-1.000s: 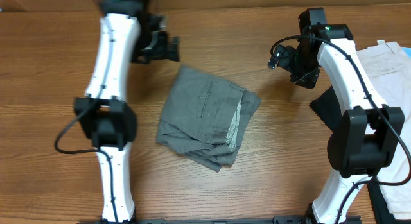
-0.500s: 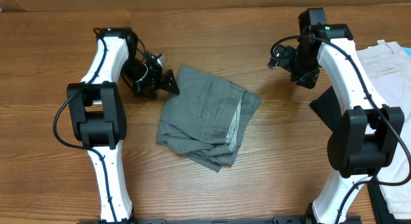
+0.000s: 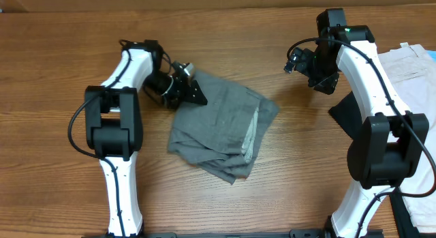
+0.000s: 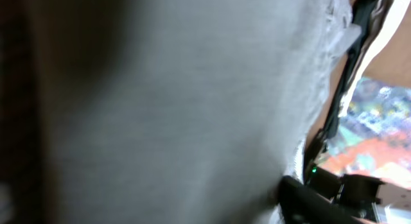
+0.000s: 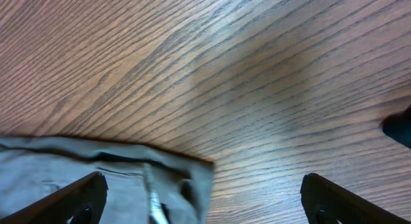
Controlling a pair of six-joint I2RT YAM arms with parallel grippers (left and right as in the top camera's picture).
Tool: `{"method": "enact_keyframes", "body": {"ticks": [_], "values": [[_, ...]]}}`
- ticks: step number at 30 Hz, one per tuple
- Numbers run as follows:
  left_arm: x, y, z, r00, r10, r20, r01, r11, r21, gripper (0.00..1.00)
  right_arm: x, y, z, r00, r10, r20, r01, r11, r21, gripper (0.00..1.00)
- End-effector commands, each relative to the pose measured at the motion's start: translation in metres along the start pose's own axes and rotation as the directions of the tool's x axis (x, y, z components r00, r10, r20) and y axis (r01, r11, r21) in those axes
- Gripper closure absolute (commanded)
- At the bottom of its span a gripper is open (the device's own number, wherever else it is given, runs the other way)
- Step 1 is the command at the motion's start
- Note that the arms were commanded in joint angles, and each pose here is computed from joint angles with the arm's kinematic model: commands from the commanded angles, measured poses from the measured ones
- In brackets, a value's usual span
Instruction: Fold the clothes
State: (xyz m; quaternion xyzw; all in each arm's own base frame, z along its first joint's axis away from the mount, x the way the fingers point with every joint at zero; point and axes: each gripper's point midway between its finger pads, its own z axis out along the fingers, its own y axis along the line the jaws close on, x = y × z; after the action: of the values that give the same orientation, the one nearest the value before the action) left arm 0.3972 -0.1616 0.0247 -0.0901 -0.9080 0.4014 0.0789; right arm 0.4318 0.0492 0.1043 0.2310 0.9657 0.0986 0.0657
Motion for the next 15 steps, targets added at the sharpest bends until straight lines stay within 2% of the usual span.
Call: {"method": "enact_keyframes", "body": {"ticks": [1, 3, 5, 6, 7, 10, 12, 15], "values": [[-0.003, 0.0, 0.014, 1.0, -0.03, 0.0, 0.03, 1.0, 0.004, 0.41, -0.005, 0.006, -0.009, 1.0, -0.009, 0.026, 0.009, 1.0, -0.017, 0.0], [-0.013, 0.002, 0.013, 0.998, -0.053, 0.037, 0.053, 0.999, 0.0, 0.55, -0.005, 0.006, -0.009, 1.0, -0.009, 0.027, 0.009, 1.0, -0.017, 0.0], [-0.028, 0.008, 0.007, 0.992, -0.082, 0.095, 0.083, 0.997, 0.0, 0.72, -0.005, 0.006, -0.009, 1.0, -0.009, 0.027, 0.009, 1.0, -0.017, 0.0], [-0.036, 0.012, 0.002, 0.987, -0.095, 0.131, 0.095, 0.995, 0.003, 0.85, -0.005, 0.006, -0.009, 1.0, -0.009, 0.027, 0.009, 1.0, -0.017, 0.0], [-0.044, 0.016, -0.003, 0.981, -0.103, 0.163, 0.103, 0.995, 0.005, 0.91, -0.005, 0.006, -0.009, 1.0, -0.009, 0.026, 0.009, 1.0, -0.017, 0.0], [-0.07, 0.034, -0.026, 0.95, -0.129, 0.284, 0.133, 0.991, 0.006, 0.96, -0.005, 0.006, -0.009, 1.0, -0.009, 0.026, 0.009, 1.0, -0.017, 0.0], [-0.083, 0.057, -0.046, 0.91, -0.188, 0.369, 0.211, 0.977, -0.022, 0.95, -0.005, 0.006, -0.009, 1.0, -0.009, 0.026, 0.009, 1.0, -0.017, 0.0], [-0.096, 0.101, -0.085, 0.82, -0.277, 0.502, 0.348, 0.936, -0.052, 0.89, -0.005, 0.006, -0.009, 1.0, -0.009, 0.026, 0.009, 1.0, -0.017, 0.0]]}}
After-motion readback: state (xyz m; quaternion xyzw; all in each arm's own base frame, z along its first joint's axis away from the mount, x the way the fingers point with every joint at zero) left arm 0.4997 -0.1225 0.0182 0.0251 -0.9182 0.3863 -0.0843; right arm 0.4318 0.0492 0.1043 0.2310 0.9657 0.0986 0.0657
